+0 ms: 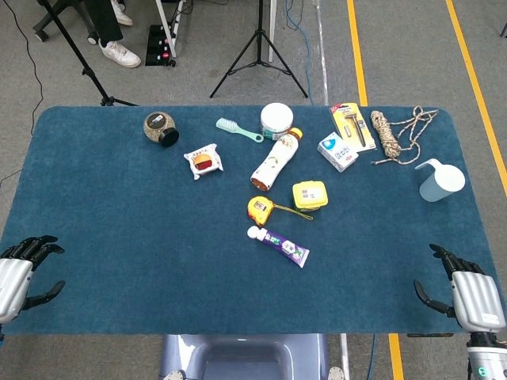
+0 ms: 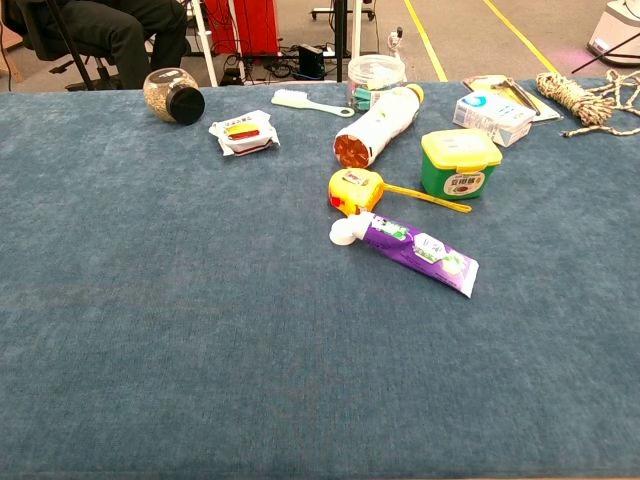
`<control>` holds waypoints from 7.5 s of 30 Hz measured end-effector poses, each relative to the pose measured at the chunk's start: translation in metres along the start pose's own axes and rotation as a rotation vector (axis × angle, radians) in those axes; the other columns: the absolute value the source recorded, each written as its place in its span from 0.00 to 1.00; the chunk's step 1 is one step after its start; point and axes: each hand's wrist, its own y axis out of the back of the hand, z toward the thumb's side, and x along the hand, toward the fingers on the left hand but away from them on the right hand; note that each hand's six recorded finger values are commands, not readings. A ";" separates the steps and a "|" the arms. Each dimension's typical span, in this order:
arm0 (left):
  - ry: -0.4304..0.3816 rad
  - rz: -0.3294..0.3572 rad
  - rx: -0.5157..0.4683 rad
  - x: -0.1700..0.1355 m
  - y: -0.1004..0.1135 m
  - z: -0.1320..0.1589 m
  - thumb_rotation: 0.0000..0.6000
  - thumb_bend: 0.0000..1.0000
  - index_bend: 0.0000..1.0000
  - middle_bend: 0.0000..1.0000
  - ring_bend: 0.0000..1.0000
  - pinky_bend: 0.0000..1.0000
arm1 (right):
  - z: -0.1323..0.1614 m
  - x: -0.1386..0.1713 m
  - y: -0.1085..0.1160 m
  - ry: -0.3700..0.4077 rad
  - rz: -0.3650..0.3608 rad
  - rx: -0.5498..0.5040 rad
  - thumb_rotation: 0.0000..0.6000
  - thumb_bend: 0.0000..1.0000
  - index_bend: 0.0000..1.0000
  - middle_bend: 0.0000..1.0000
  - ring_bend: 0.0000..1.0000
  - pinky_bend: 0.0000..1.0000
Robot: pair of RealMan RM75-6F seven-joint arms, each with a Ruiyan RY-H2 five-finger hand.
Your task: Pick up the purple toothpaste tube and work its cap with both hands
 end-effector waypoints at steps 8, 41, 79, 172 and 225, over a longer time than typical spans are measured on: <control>-0.019 0.037 -0.011 0.005 0.013 0.002 0.98 0.22 0.32 0.25 0.21 0.33 | 0.028 -0.009 -0.008 0.104 0.021 -0.105 0.40 0.42 0.17 0.29 0.36 0.37; -0.012 0.049 0.010 0.029 0.034 -0.004 0.97 0.22 0.32 0.25 0.21 0.33 | 0.207 -0.099 -0.100 0.453 0.275 -0.034 0.38 0.39 0.22 0.33 0.40 0.47; 0.027 0.009 0.002 0.021 0.026 -0.027 0.97 0.22 0.35 0.25 0.21 0.33 | 0.264 -0.144 -0.152 0.402 0.279 0.267 0.40 0.39 0.30 0.40 0.46 0.49; 0.028 -0.002 -0.024 0.007 0.037 -0.042 0.97 0.22 0.35 0.25 0.21 0.32 | 0.252 -0.084 -0.172 0.550 0.226 0.331 0.40 0.39 0.30 0.40 0.43 0.42; 0.057 -0.008 -0.023 -0.002 0.041 -0.050 0.97 0.22 0.35 0.25 0.21 0.31 | 0.241 -0.120 -0.188 0.600 0.232 0.323 0.58 0.39 0.48 0.50 0.52 0.52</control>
